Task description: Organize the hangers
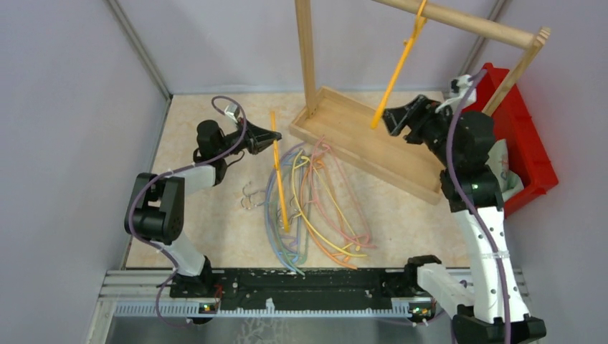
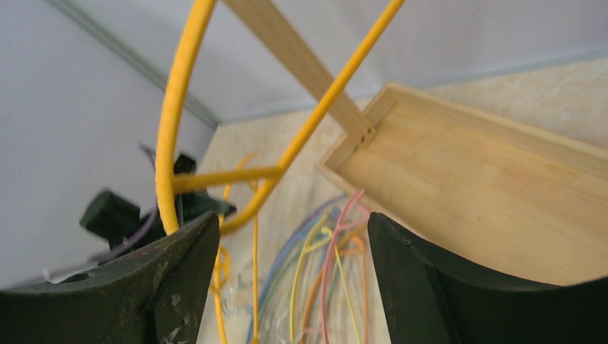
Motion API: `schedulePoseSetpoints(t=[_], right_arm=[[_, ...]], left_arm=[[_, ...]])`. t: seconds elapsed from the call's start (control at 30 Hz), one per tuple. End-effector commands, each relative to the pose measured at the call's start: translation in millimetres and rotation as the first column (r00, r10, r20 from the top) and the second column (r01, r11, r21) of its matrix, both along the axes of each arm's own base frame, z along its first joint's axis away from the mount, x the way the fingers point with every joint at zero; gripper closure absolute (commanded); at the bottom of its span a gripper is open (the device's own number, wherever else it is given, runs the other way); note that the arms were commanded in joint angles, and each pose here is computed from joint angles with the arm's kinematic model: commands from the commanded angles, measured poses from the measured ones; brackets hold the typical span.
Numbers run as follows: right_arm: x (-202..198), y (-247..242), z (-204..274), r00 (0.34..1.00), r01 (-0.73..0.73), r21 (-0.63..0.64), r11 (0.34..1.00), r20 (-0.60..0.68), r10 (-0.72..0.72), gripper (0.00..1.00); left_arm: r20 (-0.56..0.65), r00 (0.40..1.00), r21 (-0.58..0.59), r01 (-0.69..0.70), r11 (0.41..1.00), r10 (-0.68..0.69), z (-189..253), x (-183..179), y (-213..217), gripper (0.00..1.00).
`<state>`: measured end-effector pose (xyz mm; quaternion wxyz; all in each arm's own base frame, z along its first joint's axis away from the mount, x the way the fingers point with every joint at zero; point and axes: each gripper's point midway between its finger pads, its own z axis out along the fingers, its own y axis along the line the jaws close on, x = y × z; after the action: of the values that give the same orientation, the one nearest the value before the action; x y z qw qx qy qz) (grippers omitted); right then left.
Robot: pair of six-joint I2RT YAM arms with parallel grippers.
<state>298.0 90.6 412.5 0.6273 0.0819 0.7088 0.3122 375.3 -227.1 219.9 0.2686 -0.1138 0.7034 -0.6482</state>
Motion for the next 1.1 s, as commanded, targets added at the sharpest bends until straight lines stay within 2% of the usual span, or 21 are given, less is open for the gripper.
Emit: schedulePoseSetpoints(t=[0.0, 0.2, 0.37, 0.7, 1.07], right_arm=[[-20, 36, -47, 0.977, -0.196, -0.242, 0.950, -0.128, 0.169, 0.25], [-41, 97, -84, 0.923, -0.374, -0.357, 0.856, -0.228, 0.309, 0.25], [-50, 132, -101, 0.883, -0.466, -0.410, 0.784, -0.270, 0.384, 0.25], [-50, 183, -102, 0.825, -0.564, -0.421, 0.710, -0.271, 0.496, 0.25], [-47, 216, -128, 0.783, -0.622, -0.423, 0.660, -0.298, 0.546, 0.26]], left_arm=[[0.038, 0.999, -0.147, 0.020, 0.989, -0.015, 56, 16, -6, 1.00], [0.059, 0.997, -0.131, -0.049, 0.990, 0.057, 99, 39, -20, 1.00], [0.022, 0.992, -0.076, -0.126, 0.989, 0.128, 107, 52, -27, 1.00], [-0.057, 0.973, -0.039, -0.225, 0.974, 0.222, 107, 54, -33, 1.00], [-0.061, 0.980, -0.145, -0.197, 0.970, 0.190, 160, 57, -42, 1.00]])
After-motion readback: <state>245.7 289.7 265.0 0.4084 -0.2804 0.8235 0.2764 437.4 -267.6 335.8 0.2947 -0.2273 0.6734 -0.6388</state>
